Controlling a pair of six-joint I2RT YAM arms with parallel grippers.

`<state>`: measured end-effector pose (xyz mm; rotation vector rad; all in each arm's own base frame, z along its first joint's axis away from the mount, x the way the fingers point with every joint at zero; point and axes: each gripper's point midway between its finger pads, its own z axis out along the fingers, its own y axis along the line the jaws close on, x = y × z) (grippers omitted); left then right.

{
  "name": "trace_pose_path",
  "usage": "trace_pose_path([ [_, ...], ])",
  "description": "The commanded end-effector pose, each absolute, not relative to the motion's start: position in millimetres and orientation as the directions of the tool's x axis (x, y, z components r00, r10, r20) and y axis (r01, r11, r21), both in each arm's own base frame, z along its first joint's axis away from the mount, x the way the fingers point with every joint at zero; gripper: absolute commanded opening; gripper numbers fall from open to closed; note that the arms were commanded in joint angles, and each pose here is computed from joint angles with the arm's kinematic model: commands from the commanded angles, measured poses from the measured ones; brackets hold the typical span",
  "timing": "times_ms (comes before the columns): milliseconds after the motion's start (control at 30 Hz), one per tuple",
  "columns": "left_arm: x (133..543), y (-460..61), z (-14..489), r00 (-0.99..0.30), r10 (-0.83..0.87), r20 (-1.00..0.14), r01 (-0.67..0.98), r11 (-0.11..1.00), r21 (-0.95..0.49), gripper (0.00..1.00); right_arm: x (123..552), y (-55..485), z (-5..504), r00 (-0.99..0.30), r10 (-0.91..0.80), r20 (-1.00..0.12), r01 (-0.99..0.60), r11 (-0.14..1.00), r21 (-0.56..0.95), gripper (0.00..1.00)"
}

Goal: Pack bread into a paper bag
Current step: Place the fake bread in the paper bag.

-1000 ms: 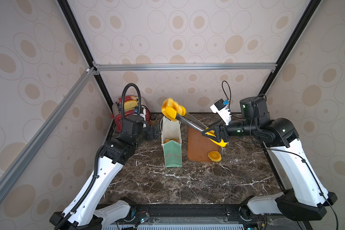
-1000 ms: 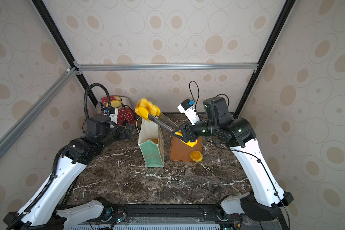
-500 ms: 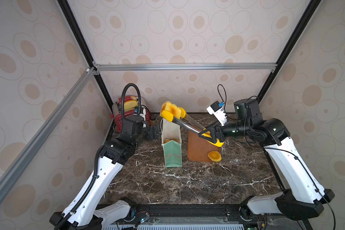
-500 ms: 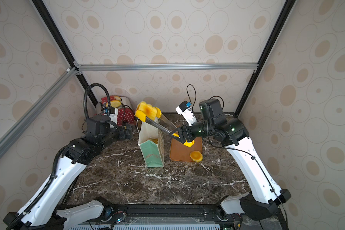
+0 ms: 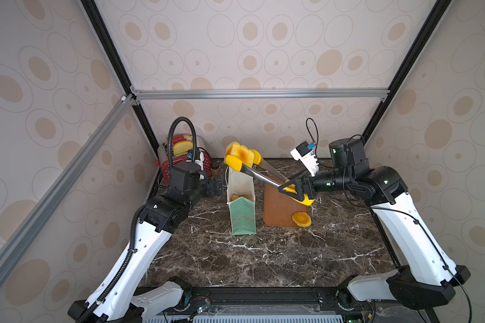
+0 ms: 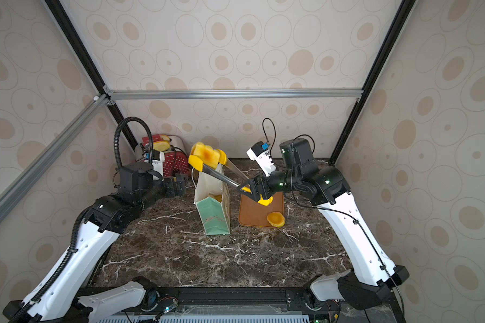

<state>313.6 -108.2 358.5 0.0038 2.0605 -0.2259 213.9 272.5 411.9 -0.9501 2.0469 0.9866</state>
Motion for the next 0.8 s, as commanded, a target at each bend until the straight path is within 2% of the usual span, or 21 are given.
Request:
trace_pose_path([
  [0,310,-104,365,-0.466,-0.108,-0.878,0.086,0.982,-0.166,0.99,206,272,433,-0.449,-0.284,-0.847,-0.855,0.411,0.316,0.75],
  [133,311,-104,365,-0.466,-0.106,-0.878,0.086,0.983,-0.165,0.99,205,272,433,-0.449,-0.284,-0.847,-0.856,0.409,0.317,0.76],
  [267,310,-104,365,-0.465,-0.107,-0.879,0.086,0.982,-0.165,0.99,206,269,436,-0.44,-0.275,-0.855,-0.854,0.424,0.303,0.71],
  [767,312,-106,364,-0.467,-0.112,-0.877,0.088,0.981,-0.172,0.99,212,219,465,-0.35,-0.23,-0.908,-0.766,0.628,0.136,0.67],
])
